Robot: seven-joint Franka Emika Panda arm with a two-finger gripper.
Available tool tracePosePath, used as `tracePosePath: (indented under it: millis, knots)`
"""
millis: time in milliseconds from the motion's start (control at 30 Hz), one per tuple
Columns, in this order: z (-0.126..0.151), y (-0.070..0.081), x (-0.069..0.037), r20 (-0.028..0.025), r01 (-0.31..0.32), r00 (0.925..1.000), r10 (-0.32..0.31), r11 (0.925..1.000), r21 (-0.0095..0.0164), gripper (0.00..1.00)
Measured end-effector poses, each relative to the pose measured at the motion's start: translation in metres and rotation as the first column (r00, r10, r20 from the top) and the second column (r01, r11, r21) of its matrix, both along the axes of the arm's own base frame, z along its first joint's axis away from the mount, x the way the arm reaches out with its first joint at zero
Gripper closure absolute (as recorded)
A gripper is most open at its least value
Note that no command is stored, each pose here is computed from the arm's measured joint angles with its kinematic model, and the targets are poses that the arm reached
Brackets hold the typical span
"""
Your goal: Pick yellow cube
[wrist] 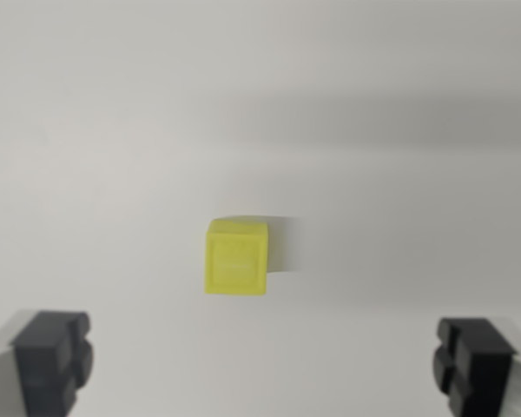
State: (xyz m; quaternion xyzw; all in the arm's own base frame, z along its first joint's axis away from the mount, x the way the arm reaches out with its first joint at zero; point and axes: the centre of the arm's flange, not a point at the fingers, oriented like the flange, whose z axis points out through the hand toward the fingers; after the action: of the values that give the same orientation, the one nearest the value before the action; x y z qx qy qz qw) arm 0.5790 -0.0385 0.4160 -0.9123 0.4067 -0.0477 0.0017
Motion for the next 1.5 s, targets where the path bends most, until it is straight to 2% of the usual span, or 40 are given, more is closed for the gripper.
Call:
tracePosePath:
  millis: [1500]
  knots:
    - [-0.075,0.005,-0.017,-0.026,0.015,0.9996,-0.014,0.9998,0.0106,0.0]
